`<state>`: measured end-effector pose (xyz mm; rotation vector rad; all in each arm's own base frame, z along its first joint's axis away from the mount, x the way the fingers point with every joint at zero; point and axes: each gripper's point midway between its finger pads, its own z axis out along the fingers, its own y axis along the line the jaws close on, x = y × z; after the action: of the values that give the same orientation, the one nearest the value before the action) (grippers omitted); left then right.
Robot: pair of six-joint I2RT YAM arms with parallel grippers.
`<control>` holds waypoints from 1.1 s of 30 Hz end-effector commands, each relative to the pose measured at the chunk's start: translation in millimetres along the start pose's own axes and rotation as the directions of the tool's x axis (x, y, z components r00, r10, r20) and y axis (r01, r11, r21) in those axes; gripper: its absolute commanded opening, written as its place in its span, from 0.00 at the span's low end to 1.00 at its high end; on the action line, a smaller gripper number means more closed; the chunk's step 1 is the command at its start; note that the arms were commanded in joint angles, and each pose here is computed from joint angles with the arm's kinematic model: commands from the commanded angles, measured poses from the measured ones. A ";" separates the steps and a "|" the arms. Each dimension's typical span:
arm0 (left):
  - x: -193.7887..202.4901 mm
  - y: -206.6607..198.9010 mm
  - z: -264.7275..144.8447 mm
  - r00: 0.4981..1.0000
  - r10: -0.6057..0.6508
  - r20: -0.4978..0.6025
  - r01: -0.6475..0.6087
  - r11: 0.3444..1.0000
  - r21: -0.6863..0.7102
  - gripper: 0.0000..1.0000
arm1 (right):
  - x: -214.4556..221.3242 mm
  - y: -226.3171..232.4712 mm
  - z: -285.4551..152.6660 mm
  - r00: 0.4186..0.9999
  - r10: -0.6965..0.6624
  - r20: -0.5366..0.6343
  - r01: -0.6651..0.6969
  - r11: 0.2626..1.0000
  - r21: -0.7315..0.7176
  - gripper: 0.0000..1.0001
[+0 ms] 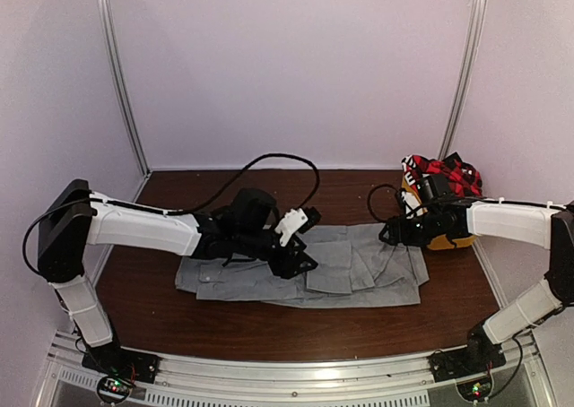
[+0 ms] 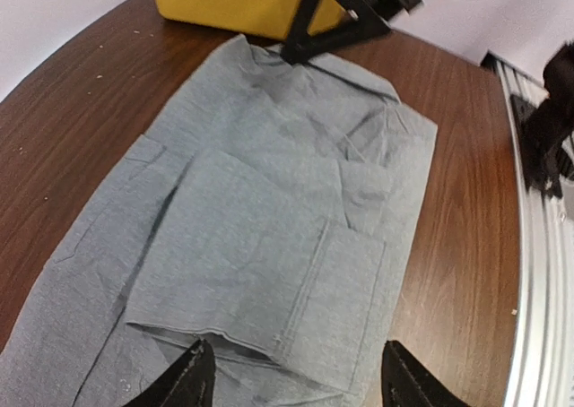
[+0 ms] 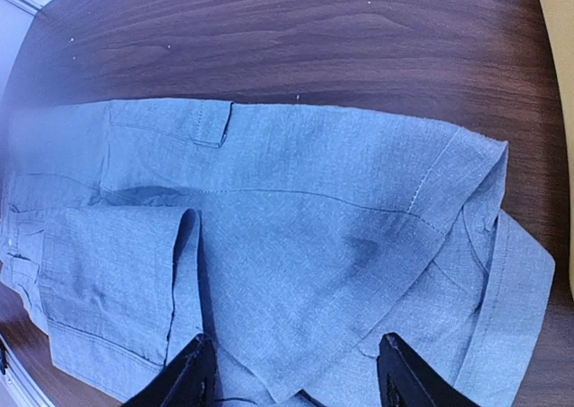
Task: Fold and stack the long sleeve shirts
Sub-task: Place the rectangle-folded shirt in the left sleeve, then pick up the sleeve from the rectangle-folded shirt.
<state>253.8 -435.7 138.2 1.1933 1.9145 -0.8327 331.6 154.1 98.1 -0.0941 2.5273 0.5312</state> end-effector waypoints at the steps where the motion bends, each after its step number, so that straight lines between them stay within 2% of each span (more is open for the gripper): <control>1: 24.2 3.0 5.2 0.952 0.260 -0.161 -0.280 0.952 -0.121 0.65 | -2.6 -0.6 0.8 1.000 -0.006 0.013 0.005 1.000 0.003 0.63; 7: 36.9 -21.0 21.6 0.857 0.444 -0.261 -0.481 0.872 -0.095 0.67 | -1.7 -3.2 3.9 1.000 -0.006 0.009 0.006 1.000 0.011 0.63; 14: 49.4 -32.3 41.9 0.783 0.524 -0.336 -0.573 0.817 -0.061 0.68 | 2.0 -5.1 7.4 1.000 -0.004 0.000 0.004 1.000 0.013 0.63; 23: 49.8 -27.4 58.3 0.738 0.547 -0.395 -0.620 0.781 -0.077 0.67 | 6.1 -8.9 10.3 1.000 0.001 -0.008 -0.001 1.000 0.019 0.63; 33: 54.2 -18.0 64.9 0.719 0.539 -0.439 -0.635 0.766 -0.100 0.57 | 10.1 -12.8 9.3 1.000 0.005 -0.010 -0.005 1.000 0.027 0.64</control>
<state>230.3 -464.5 56.5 1.7810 1.6953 -0.0341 327.8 151.8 82.0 -0.0884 2.5563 0.5209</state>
